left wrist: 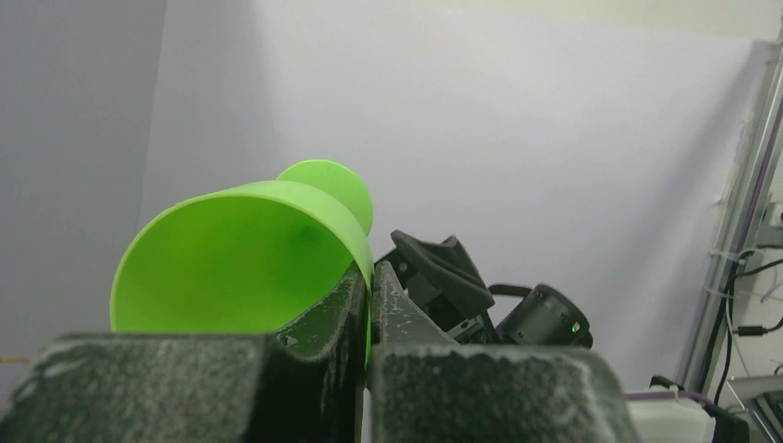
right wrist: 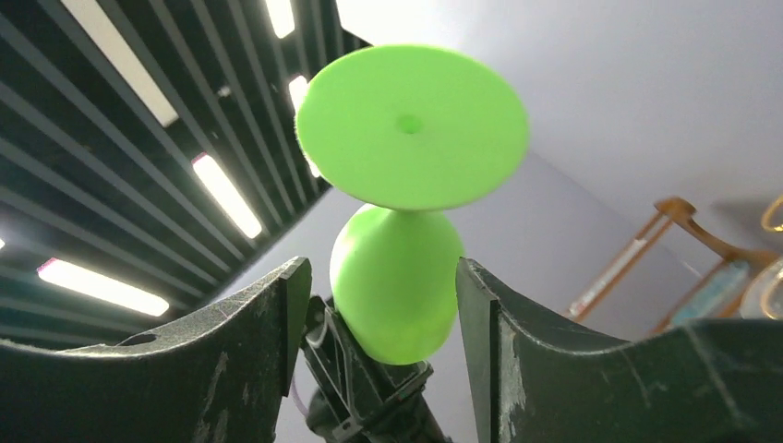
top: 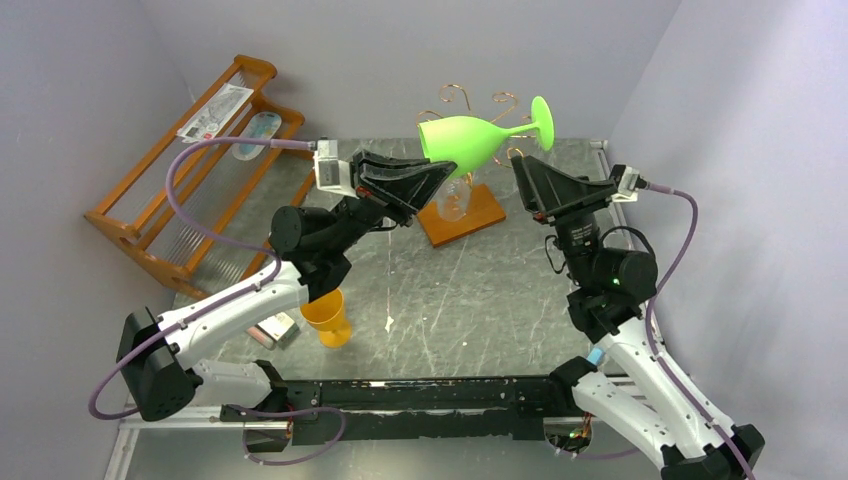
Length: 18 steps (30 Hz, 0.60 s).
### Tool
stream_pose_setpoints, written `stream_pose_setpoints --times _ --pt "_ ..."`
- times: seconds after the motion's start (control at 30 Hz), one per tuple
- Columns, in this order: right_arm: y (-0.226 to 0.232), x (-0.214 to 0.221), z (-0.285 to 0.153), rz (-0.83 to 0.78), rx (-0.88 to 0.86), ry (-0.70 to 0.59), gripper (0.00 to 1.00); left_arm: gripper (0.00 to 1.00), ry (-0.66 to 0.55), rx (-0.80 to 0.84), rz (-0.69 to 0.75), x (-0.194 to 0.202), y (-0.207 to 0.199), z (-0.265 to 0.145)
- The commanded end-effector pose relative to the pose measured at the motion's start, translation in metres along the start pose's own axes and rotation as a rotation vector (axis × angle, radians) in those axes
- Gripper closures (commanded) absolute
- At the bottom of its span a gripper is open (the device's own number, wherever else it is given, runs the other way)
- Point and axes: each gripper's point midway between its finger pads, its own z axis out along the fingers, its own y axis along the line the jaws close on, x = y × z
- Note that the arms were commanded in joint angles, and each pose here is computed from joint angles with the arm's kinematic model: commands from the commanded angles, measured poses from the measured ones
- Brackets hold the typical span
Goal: Place the wine glass upside down on the wine glass rack
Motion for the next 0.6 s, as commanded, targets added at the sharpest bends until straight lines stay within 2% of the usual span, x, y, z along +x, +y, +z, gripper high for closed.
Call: stream_pose_setpoints --times 0.0,0.17,0.57 --pt "0.01 -0.025 0.007 0.088 -0.032 -0.133 0.38 0.95 -0.213 0.056 0.07 -0.056 -0.02 0.007" --pt "0.007 -0.027 0.019 0.13 -0.044 -0.152 0.4 0.95 -0.209 0.074 0.046 -0.052 -0.024 0.007" --pt "0.039 -0.025 0.029 0.091 -0.22 -0.128 0.4 0.95 -0.212 0.074 0.031 -0.042 -0.023 0.006"
